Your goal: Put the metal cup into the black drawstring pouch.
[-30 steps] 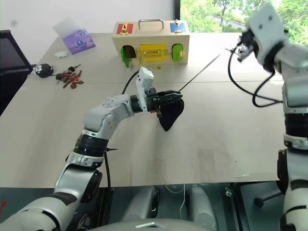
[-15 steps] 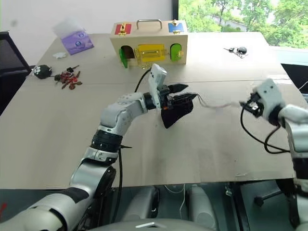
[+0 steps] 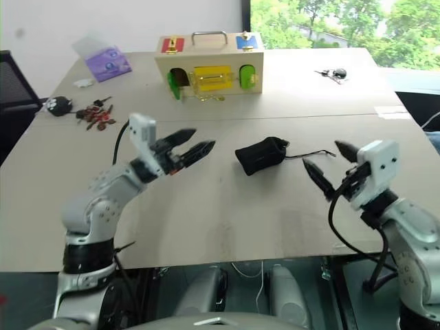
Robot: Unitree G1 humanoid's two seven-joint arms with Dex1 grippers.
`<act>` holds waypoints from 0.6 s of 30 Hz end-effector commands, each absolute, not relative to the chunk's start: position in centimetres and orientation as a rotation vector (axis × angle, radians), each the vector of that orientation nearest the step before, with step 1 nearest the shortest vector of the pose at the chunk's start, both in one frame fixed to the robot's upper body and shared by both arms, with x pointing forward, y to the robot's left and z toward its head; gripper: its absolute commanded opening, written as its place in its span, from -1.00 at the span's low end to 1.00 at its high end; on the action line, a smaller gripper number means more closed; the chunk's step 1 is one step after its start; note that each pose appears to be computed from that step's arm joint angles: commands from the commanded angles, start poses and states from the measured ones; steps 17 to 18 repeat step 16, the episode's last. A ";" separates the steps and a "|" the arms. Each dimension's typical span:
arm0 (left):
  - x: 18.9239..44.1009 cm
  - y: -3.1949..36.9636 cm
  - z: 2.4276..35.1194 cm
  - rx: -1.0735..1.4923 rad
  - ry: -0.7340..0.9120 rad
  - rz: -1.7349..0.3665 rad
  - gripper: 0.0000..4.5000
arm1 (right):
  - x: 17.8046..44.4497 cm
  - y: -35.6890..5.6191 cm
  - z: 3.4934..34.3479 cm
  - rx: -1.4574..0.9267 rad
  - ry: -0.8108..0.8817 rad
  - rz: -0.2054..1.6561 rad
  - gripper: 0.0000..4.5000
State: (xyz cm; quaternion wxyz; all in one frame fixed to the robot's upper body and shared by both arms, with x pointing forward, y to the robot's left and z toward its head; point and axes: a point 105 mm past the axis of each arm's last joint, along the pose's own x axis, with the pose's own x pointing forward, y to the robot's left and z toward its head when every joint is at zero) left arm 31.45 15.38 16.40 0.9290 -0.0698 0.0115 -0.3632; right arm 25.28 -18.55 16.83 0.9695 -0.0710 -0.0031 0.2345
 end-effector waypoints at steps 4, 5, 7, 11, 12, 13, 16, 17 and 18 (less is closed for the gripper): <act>27.5 18.5 15.6 -0.090 0.003 -0.673 1.00 | 22.6 -20.9 14.0 -0.267 0.071 0.441 0.97; 26.9 19.0 15.2 -0.086 0.016 -0.660 1.00 | 22.2 -21.1 13.7 -0.279 0.083 0.447 0.97; 25.6 19.5 14.6 -0.072 0.037 -0.638 1.00 | 21.4 -21.4 13.1 -0.270 0.109 0.470 0.97; 23.8 20.4 14.0 -0.075 0.058 -0.581 1.00 | 20.9 -21.7 13.1 -0.234 0.101 0.477 0.97; 23.5 20.4 13.9 -0.078 0.062 -0.574 1.00 | 20.9 -21.8 13.1 -0.233 0.100 0.482 0.97; 23.3 20.3 13.9 -0.083 0.066 -0.569 1.00 | 20.9 -21.8 13.1 -0.234 0.101 0.488 0.97; 22.9 20.3 13.8 -0.078 0.075 -0.546 1.00 | 21.3 -21.7 13.4 -0.232 0.093 0.502 0.97; 22.9 20.3 13.8 -0.078 0.075 -0.546 1.00 | 21.3 -21.7 13.4 -0.232 0.093 0.502 0.97; 22.9 20.3 13.8 -0.078 0.075 -0.546 1.00 | 21.3 -21.7 13.4 -0.232 0.093 0.502 0.97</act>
